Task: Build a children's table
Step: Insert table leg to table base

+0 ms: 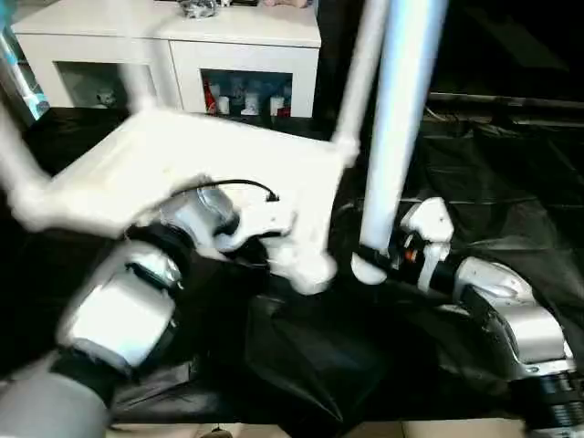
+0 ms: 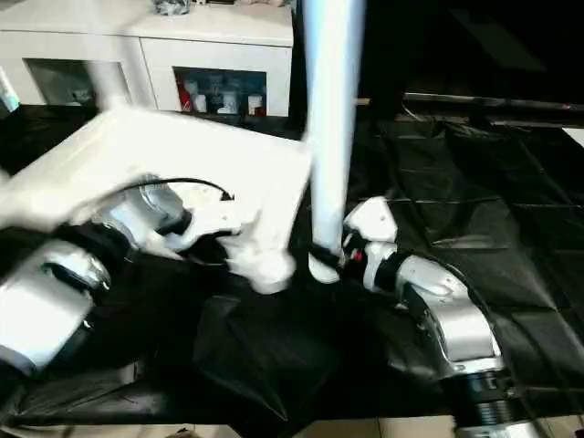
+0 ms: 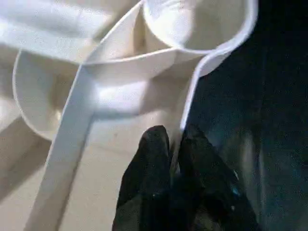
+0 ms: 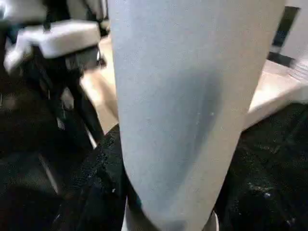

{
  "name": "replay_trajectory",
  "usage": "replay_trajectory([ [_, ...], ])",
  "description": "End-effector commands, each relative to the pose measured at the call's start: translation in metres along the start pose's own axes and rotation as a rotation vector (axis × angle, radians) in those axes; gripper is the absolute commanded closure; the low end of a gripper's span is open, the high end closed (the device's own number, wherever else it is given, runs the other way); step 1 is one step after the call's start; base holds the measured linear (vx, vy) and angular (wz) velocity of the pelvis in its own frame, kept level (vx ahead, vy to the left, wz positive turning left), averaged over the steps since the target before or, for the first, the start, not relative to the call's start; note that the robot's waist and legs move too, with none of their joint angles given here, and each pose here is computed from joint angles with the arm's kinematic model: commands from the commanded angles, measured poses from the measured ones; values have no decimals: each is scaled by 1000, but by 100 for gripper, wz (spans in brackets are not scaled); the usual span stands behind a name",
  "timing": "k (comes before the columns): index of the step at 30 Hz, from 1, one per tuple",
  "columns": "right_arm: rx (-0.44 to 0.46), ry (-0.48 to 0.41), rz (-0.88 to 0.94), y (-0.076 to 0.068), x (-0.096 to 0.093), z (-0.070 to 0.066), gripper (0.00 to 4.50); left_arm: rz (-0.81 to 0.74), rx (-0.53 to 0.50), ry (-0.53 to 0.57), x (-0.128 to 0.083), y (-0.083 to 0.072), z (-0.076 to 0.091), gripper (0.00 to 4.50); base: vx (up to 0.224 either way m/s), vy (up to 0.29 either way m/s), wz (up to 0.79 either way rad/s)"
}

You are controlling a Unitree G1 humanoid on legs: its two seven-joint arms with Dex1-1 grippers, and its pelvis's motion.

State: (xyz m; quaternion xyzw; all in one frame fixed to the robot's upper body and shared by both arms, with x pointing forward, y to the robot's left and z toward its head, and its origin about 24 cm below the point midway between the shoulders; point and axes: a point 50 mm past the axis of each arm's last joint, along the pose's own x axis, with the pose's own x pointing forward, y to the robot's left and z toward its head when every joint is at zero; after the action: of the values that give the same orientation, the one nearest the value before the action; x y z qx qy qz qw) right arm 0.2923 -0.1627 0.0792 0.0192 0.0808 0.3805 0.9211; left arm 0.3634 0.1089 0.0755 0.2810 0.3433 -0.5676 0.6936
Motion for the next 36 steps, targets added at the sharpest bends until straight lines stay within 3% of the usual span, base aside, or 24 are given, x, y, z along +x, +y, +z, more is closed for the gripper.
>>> replay_trajectory([
  [1,65,-58,-51,-6,-2,11,259,82,-177,-4,5,-1,-23,437,0,0,0],
  [3,137,-75,-80,-7,-1,9,259,134,-207,-17,6,-4,-28,437,0,0,0],
  [5,190,-76,-105,-7,-1,5,259,157,-161,-83,8,-11,-30,448,0,0,0],
  [8,204,-52,-116,-6,0,-1,259,127,-48,-122,13,-29,-36,448,0,0,0],
  [12,228,-55,-128,-7,0,-1,259,148,-33,-130,17,-40,-39,448,0,0,0],
  [15,227,-51,-128,-8,1,2,259,175,-14,-202,18,-51,-34,448,0,0,0],
  [17,226,-51,-127,-9,1,3,259,182,-8,-226,18,-53,-32,448,0,0,0],
  [18,220,-48,-126,-10,1,4,259,188,-24,-275,18,-52,-27,404,0,0,0],
  [23,198,-39,-109,-11,2,6,259,174,-57,-339,16,-52,-20,362,0,0,0],
  [36,171,-30,-79,-9,2,8,259,175,-24,-337,0,-40,-28,362,0,0,0],
])
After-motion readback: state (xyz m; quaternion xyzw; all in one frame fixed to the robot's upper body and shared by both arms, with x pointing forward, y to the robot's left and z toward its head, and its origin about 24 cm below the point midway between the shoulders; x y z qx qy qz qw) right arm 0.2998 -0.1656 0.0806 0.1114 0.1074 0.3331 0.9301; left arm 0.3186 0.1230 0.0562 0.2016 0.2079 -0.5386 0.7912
